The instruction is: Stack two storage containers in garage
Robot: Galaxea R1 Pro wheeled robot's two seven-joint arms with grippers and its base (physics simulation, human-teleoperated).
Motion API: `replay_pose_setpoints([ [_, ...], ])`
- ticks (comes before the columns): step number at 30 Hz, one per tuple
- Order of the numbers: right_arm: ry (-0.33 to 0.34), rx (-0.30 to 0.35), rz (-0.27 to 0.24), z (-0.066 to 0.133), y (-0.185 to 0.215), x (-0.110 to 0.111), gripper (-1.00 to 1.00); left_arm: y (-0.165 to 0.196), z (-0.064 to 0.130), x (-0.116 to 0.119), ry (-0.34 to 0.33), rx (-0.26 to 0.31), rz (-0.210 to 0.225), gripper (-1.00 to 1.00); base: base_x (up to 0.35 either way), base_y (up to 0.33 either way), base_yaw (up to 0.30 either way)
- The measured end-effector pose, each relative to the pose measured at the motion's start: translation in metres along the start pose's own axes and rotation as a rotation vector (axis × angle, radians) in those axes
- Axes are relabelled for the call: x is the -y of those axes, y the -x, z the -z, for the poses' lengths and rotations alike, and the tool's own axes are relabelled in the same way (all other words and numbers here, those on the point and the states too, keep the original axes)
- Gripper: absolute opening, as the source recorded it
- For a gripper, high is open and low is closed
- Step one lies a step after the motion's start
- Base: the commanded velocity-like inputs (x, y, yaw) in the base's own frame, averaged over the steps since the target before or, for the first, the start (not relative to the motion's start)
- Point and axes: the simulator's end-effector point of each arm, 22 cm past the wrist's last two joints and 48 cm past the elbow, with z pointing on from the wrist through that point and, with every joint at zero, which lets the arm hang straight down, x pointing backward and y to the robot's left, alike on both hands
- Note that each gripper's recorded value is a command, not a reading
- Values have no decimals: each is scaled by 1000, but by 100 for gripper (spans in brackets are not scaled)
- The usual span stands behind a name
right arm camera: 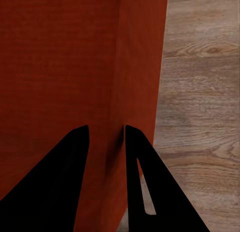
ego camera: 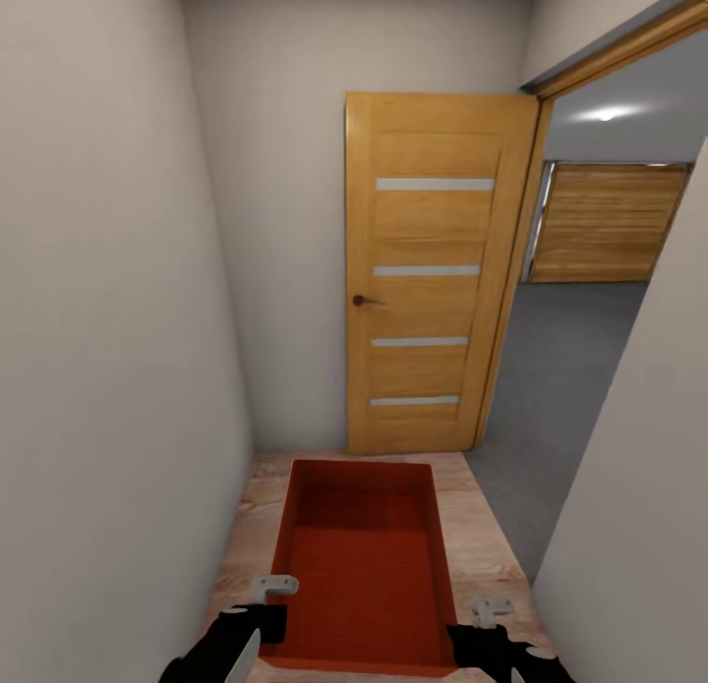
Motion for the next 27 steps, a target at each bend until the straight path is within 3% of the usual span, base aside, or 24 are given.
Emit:
replay_pose_setpoints([
  [15, 0, 0, -1, 0, 0, 0, -100, 0, 0, 0, 0, 0, 0, -100, 316, 29, -270],
  [23, 0, 0, 0, 0, 0, 0, -100, 0, 0, 0, 0, 0, 0, -100, 292, 180, -268],
  [27, 0, -1, -1, 0, 0, 0, -100, 0, 0, 0, 0, 0, 0, -100, 274, 211, -66],
])
